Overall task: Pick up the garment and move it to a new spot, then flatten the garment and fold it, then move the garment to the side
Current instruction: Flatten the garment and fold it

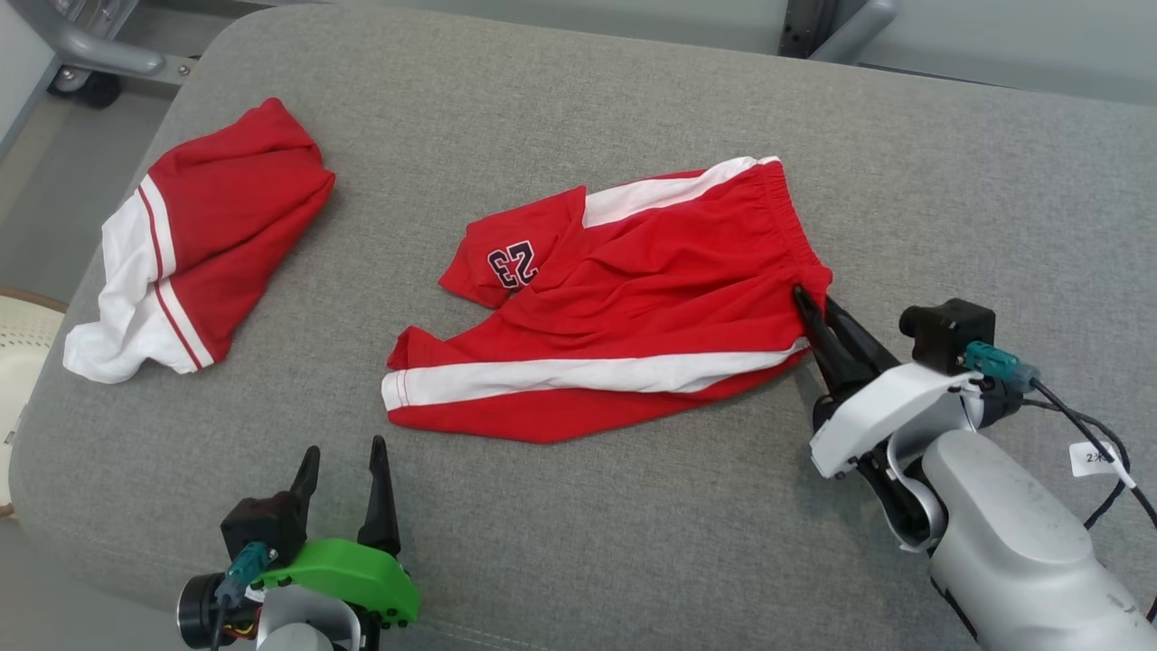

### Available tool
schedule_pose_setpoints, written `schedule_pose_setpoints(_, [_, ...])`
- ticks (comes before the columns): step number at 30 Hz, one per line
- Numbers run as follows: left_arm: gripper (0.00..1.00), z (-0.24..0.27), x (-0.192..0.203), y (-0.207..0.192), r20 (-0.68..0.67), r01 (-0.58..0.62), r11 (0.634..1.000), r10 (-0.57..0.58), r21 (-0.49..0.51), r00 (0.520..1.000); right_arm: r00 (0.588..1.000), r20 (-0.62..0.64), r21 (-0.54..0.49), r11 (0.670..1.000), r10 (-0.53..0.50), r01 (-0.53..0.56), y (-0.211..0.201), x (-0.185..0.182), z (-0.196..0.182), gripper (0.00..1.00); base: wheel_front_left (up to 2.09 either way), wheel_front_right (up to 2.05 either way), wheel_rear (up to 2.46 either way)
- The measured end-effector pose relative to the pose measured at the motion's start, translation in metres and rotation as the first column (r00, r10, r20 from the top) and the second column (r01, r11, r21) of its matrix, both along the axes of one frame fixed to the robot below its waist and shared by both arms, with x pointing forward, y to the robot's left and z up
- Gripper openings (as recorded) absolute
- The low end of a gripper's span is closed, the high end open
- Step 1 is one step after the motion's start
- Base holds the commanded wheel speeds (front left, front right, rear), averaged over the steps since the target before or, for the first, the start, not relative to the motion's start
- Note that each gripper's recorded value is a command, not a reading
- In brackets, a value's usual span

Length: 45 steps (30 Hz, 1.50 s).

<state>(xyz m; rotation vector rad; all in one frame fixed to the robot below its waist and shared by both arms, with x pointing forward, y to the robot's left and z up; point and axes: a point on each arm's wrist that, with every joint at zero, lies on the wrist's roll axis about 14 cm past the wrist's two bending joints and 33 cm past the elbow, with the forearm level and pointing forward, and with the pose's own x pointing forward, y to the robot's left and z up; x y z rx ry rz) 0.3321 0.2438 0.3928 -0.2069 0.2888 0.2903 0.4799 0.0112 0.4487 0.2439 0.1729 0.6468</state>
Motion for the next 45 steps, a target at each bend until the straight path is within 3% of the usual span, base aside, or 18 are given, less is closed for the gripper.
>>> schedule_pose_setpoints(9, [1.0, 0.002, -0.001, -0.004, 0.001, -0.007, 1.0, 0.007, -0.024, 1.0, 0.995, 0.082, -0.065, 0.996, 0.061, -0.056, 0.021, 0.043, 0.016, 0.0, 0.0, 0.0, 0.0])
schedule_pose_setpoints(13, [1.0, 0.001, -0.007, -0.004, -0.007, -0.02, 0.999, 0.02, -0.033, 1.0, 0.996, 0.05, -0.13, 0.989, 0.072, -0.065, 0.027, 0.06, -0.003, 0.0, 0.0, 0.0, 0.0])
schedule_pose_setpoints(14, [1.0, 0.002, -0.008, -0.003, -0.007, -0.027, 0.999, 0.027, -0.034, 1.0, 0.997, 0.035, -0.146, 0.987, 0.074, -0.068, 0.028, 0.062, -0.01, 0.23, 0.0, 0.0, 0.0])
schedule_pose_setpoints(15, [1.0, 0.002, -0.01, -0.002, -0.009, -0.034, 0.999, 0.034, -0.033, 0.999, 0.997, 0.024, -0.151, 0.986, 0.07, -0.066, 0.03, 0.065, -0.014, 1.0, 0.0, 0.0, 0.0])
schedule_pose_setpoints(24, [1.0, 0.0, -0.014, 0.006, -0.025, -0.077, 0.997, 0.076, -0.021, 0.997, 0.998, 0.062, -0.089, 0.996, 0.012, -0.006, 0.031, 0.083, -0.004, 1.0, 0.0, 0.0, 0.0])
schedule_pose_setpoints(29, [1.0, 0.002, -0.004, 0.003, -0.011, -0.056, 0.998, 0.056, -0.015, 0.998, 0.995, 0.061, -0.037, 0.996, -0.084, 0.086, -0.006, 0.071, -0.004, 1.0, 0.0, 0.0, 0.0])
schedule_pose_setpoints(34, [1.0, 0.005, 0.009, -0.011, 0.012, 0.0, 1.0, 0.0, -0.026, 1.0, 0.99, 0.011, -0.062, 0.988, -0.143, 0.144, -0.043, 0.043, -0.024, 1.0, 0.0, 0.0, 0.0])
schedule_pose_setpoints(37, [1.0, 0.006, 0.013, -0.018, 0.02, 0.022, 0.999, -0.022, -0.032, 1.0, 0.989, -0.02, -0.057, 0.988, -0.144, 0.143, -0.045, 0.029, -0.031, 1.0, 0.0, 0.0, 0.0])
schedule_pose_setpoints(45, [1.0, 0.007, 0.008, -0.015, 0.023, 0.016, 0.999, -0.015, -0.03, 1.0, 0.988, 0.017, 0.019, 0.988, -0.151, 0.151, -0.04, 0.03, -0.008, 1.0, 0.0, 0.0, 0.0])
